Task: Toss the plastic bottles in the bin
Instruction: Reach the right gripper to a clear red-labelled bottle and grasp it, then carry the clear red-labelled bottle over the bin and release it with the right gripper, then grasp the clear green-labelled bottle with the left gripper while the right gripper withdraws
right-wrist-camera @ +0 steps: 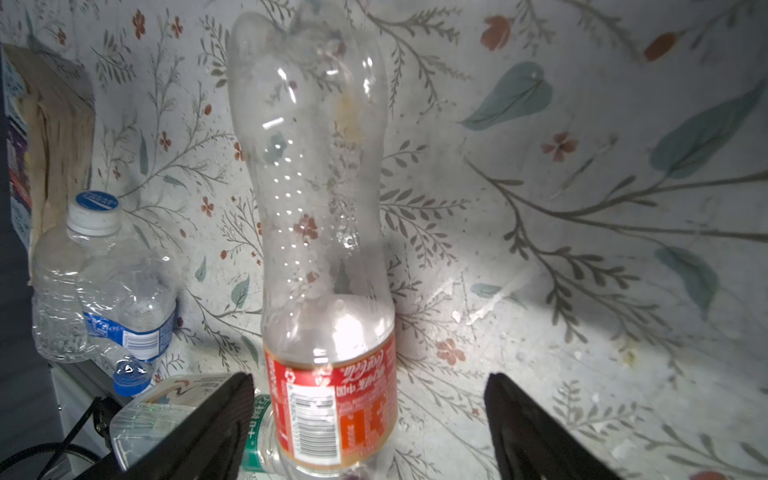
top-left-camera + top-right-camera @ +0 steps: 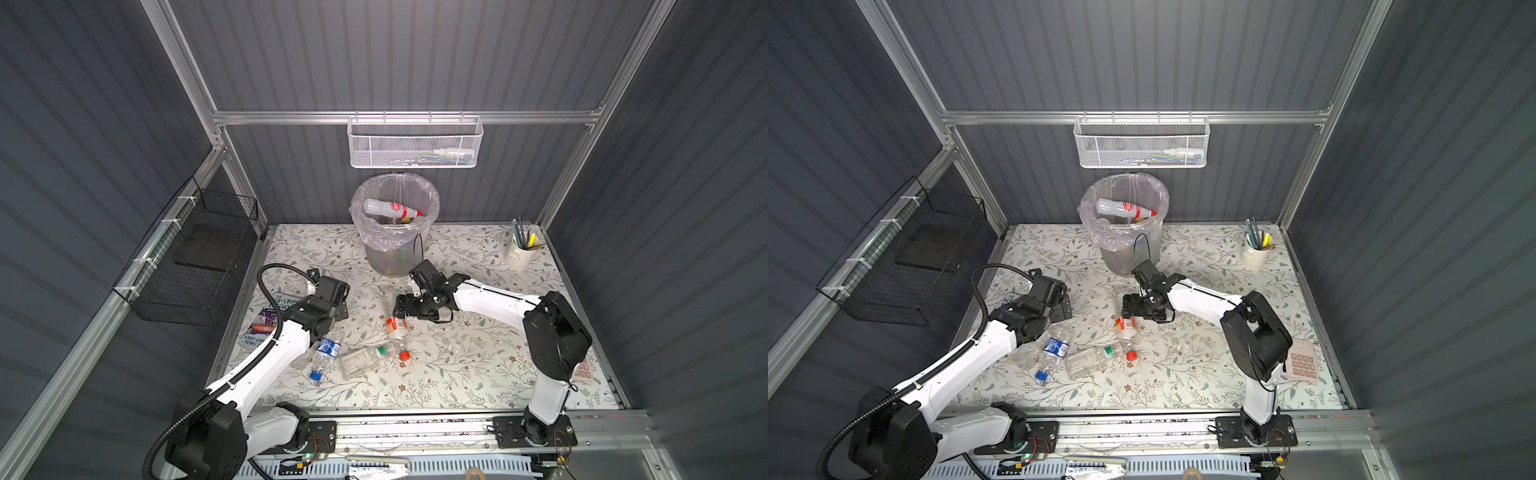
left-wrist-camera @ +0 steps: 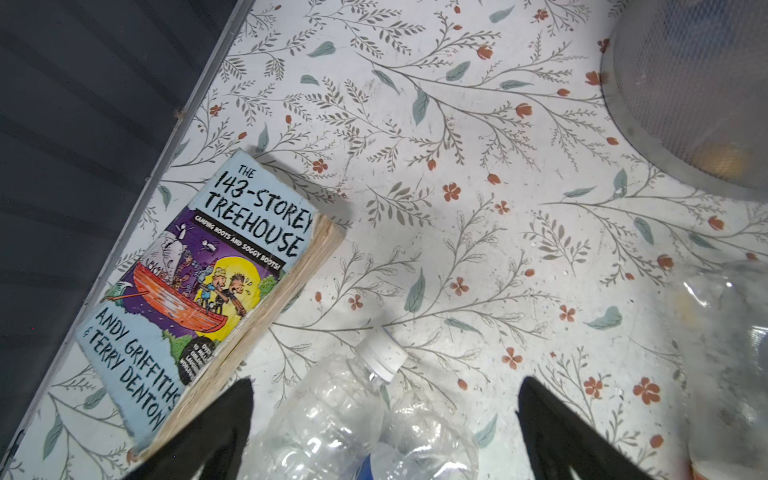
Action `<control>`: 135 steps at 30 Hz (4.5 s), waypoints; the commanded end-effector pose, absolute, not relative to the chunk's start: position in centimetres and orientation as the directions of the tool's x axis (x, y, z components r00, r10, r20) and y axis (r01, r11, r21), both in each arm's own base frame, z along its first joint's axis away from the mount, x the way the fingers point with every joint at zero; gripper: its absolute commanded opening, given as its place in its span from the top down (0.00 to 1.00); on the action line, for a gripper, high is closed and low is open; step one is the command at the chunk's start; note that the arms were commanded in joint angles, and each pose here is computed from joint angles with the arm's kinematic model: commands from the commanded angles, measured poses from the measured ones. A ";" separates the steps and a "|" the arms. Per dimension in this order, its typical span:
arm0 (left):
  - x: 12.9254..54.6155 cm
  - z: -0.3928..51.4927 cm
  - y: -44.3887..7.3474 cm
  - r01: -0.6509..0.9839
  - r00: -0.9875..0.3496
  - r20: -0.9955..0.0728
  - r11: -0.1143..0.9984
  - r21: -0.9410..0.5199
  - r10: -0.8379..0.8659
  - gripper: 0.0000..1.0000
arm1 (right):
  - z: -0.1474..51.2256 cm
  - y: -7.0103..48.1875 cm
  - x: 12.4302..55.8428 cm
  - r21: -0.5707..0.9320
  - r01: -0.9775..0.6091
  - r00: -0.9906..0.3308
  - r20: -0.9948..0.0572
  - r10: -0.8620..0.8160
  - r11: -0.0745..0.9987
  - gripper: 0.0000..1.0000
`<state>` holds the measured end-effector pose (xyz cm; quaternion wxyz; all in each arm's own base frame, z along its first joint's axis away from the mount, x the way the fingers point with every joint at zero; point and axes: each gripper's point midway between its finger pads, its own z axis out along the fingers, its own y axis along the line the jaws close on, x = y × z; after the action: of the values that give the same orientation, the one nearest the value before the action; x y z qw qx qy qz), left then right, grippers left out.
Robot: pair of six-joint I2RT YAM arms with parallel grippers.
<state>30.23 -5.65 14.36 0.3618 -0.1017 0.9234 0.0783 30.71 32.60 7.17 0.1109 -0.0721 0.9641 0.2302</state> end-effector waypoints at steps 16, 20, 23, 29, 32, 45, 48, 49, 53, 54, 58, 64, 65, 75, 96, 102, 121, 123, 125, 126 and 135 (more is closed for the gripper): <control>29.9 13.6 -5.3 -0.250 -0.733 -0.668 0.964 0.093 -0.126 0.01 | 3.2 33.6 29.9 0.300 -0.249 -0.966 -0.149 -0.213 0.921 0.25; 29.8 13.5 -5.3 -0.248 -0.736 -0.665 0.964 0.093 -0.125 0.01 | 3.7 33.6 29.9 0.309 -0.259 -0.962 -0.166 -0.216 0.915 0.37; 29.9 13.4 -5.4 -0.240 -0.738 -0.664 0.966 0.091 -0.121 0.01 | 5.0 33.5 30.3 0.331 -0.261 -0.957 -0.212 -0.198 0.907 0.43; 30.0 13.2 -5.8 -0.213 -0.752 -0.652 0.973 0.093 -0.103 0.01 | 10.5 33.0 31.2 0.411 -0.317 -0.912 -0.381 -0.155 0.855 0.49; 30.0 13.1 -6.0 -0.204 -0.755 -0.648 0.975 0.092 -0.097 0.01 | 15.3 32.2 31.9 0.475 -0.363 -0.855 -0.511 -0.084 0.802 0.54; 30.6 12.4 -7.0 -0.180 -0.761 -0.641 0.982 0.061 -0.100 0.01 | 40.1 19.1 36.6 0.477 -0.366 -0.299 -0.873 0.384 0.799 0.52; 30.6 12.4 -7.2 -0.176 -0.762 -0.639 0.983 0.049 -0.104 0.01 | 44.4 18.3 38.4 0.470 -0.368 -0.195 -0.883 0.428 0.802 0.51; 30.6 12.3 -7.3 -0.175 -0.762 -0.639 0.984 0.043 -0.107 0.01 | 45.5 18.5 39.2 0.475 -0.381 -0.177 -0.879 0.442 0.793 0.50; 30.4 12.0 -7.7 -0.159 -0.767 -0.632 0.987 0.021 -0.110 0.01 | 46.6 21.7 44.0 0.520 -0.428 -0.222 -0.854 0.471 0.740 0.48; 30.4 12.0 -7.8 -0.156 -0.768 -0.631 0.988 0.015 -0.111 0.01 | 46.3 23.0 45.2 0.535 -0.437 -0.264 -0.845 0.465 0.723 0.47; 30.5 11.9 -8.6 -0.128 -0.775 -0.623 0.992 -0.007 -0.105 0.01 | 41.7 28.9 50.9 0.613 -0.420 -0.499 -0.772 0.394 0.669 0.37; 30.4 11.9 -8.8 -0.111 -0.783 -0.616 0.994 -0.002 -0.089 0.01 | 39.7 31.3 53.1 0.599 -0.383 -0.594 -0.743 0.309 0.704 0.03; 30.4 11.9 -8.7 -0.113 -0.783 -0.616 0.994 0.000 -0.089 0.01 | 39.7 30.7 52.8 0.578 -0.367 -0.587 -0.752 0.301 0.728 0.01; 30.5 12.6 -10.4 -0.051 -0.767 -0.641 0.999 0.013 -0.031 0.01 | 40.8 22.5 49.4 0.513 -0.247 -0.464 -0.808 0.364 0.822 0.01; 27.3 11.3 -14.0 0.176 -0.827 -0.533 0.983 0.056 0.179 0.01 | 29.3 17.7 47.9 0.578 -0.081 -0.611 -0.672 0.418 0.812 0.01; 24.3 10.6 -16.5 0.344 -0.857 -0.404 0.939 0.010 0.319 0.01 | 26.4 13.2 45.6 0.601 0.022 -0.599 -0.632 0.492 0.799 0.01; 18.2 5.8 -19.7 0.492 -0.865 -0.113 0.870 -0.005 0.489 0.01 | 22.4 8.4 42.1 0.611 0.132 -0.596 -0.580 0.555 0.781 0.01; 18.0 5.1 -19.5 0.489 -0.869 -0.086 0.872 0.004 0.487 0.01 | 22.3 8.4 42.1 0.614 0.131 -0.597 -0.578 0.556 0.778 0.01; 17.8 4.7 -19.3 0.487 -0.871 -0.071 0.873 0.012 0.487 0.01 | 22.4 8.3 42.1 0.615 0.131 -0.595 -0.579 0.558 0.778 0.01; 17.7 4.5 -19.1 0.485 -0.872 -0.066 0.874 0.019 0.485 0.01 | 22.2 8.3 42.1 0.615 0.133 -0.596 -0.577 0.558 0.777 0.01; 18.6 4.1 -18.9 0.464 -0.877 -0.105 0.884 0.060 0.468 0.30 | 21.3 7.7 41.7 0.625 0.152 -0.595 -0.561 0.576 0.766 0.01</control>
<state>18.66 -19.15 4.39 0.0558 0.2426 0.9685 0.0068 41.94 7.92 20.98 0.3904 0.2101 0.8577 0.2603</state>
